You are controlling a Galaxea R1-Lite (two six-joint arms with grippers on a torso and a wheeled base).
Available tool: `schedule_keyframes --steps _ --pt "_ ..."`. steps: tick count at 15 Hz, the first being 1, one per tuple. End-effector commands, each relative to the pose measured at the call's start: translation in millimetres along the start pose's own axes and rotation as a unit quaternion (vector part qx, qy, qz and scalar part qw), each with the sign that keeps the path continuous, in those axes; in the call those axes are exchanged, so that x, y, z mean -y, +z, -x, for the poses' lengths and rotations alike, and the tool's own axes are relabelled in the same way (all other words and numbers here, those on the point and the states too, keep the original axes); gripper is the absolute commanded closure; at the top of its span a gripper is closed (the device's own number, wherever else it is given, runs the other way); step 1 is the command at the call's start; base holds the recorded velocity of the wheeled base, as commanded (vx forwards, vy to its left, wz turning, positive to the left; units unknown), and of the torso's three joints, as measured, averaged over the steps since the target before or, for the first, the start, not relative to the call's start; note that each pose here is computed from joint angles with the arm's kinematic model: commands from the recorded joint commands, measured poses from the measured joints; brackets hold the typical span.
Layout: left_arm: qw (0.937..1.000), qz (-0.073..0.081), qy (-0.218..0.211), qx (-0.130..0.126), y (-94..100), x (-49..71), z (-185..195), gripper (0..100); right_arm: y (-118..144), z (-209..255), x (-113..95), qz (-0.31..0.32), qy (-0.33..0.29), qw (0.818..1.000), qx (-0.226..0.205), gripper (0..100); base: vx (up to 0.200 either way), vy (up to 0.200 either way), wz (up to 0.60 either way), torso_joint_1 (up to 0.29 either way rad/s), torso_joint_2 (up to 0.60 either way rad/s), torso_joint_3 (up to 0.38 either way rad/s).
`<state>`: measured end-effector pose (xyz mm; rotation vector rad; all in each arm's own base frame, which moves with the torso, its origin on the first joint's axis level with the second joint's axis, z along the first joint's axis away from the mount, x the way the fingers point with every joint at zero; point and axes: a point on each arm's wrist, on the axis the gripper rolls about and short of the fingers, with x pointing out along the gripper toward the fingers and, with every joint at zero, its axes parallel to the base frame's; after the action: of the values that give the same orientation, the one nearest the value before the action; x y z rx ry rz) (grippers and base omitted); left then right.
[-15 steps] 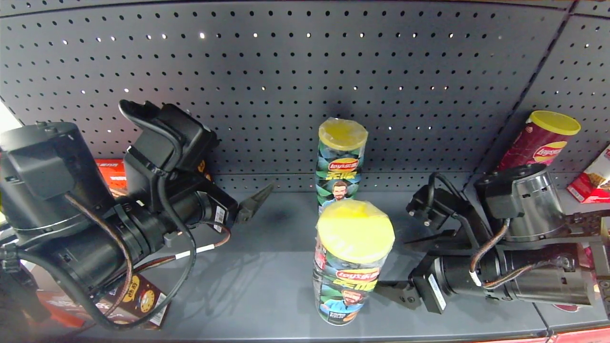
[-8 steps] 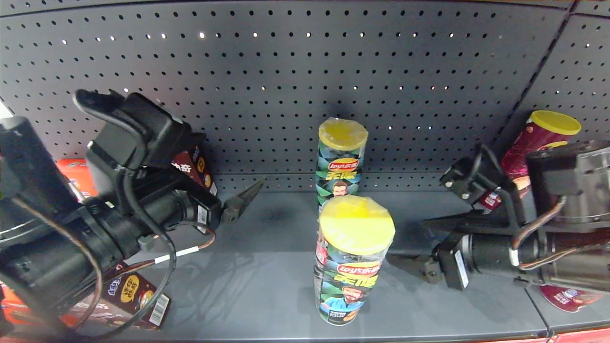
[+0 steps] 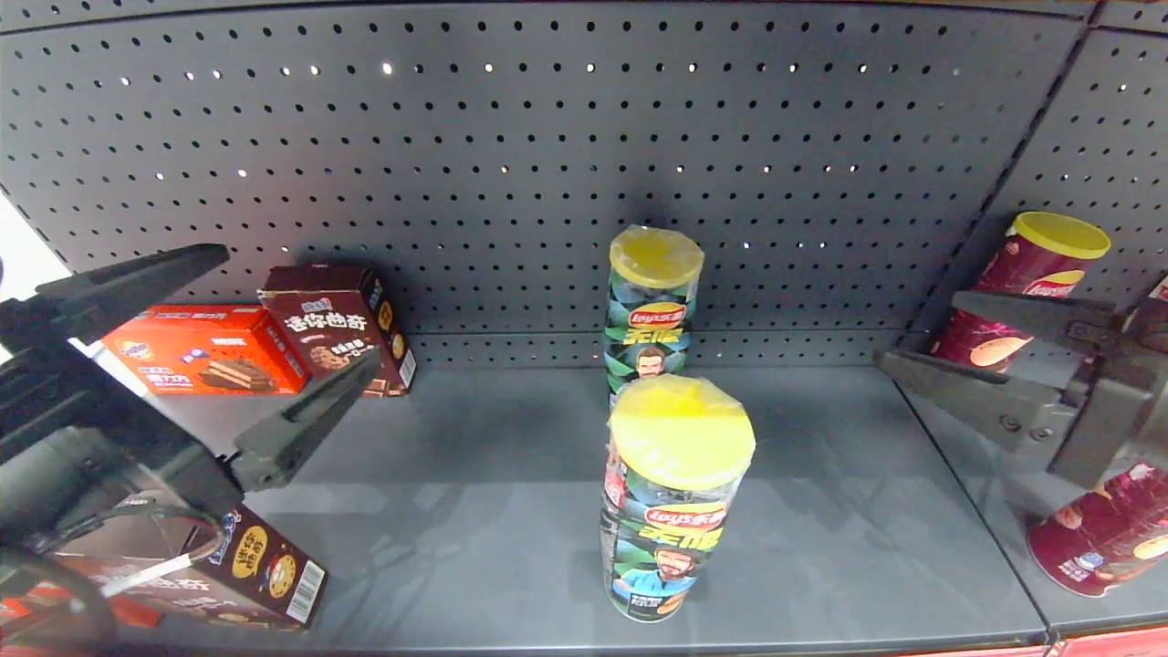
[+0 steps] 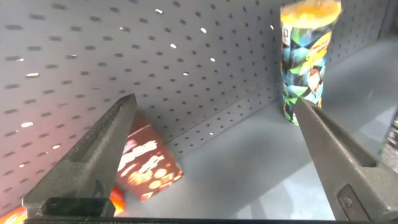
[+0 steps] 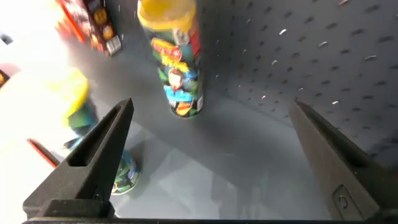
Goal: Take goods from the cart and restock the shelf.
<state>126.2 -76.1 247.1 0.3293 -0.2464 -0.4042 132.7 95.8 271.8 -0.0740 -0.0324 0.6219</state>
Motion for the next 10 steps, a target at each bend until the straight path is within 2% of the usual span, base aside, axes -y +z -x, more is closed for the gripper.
schedule_keyframes --steps 1,3,6,10 --pt "0.9990 0.007 0.016 0.040 5.0 -6.5 37 0 4 46 1 0.004 -0.007 0.999 0.051 0 0.000 0.000 0.00 0.000 0.00 0.000" --pt "0.9978 0.009 0.034 0.056 7.5 -10.1 52 0 -1 67 1 0.006 -0.013 0.998 0.068 0 0.000 0.000 0.00 0.000 0.00 0.000" --pt "0.9962 0.012 0.056 0.065 4.9 -12.0 69 0 -11 94 1 0.012 -0.026 0.996 0.089 0 0.000 0.000 0.00 0.000 0.00 0.000" --pt "0.9951 0.006 0.064 0.075 -1.0 -13.6 98 0 -29 126 0 0.018 -0.036 0.994 0.105 0 0.000 0.000 0.00 0.000 0.00 0.000"
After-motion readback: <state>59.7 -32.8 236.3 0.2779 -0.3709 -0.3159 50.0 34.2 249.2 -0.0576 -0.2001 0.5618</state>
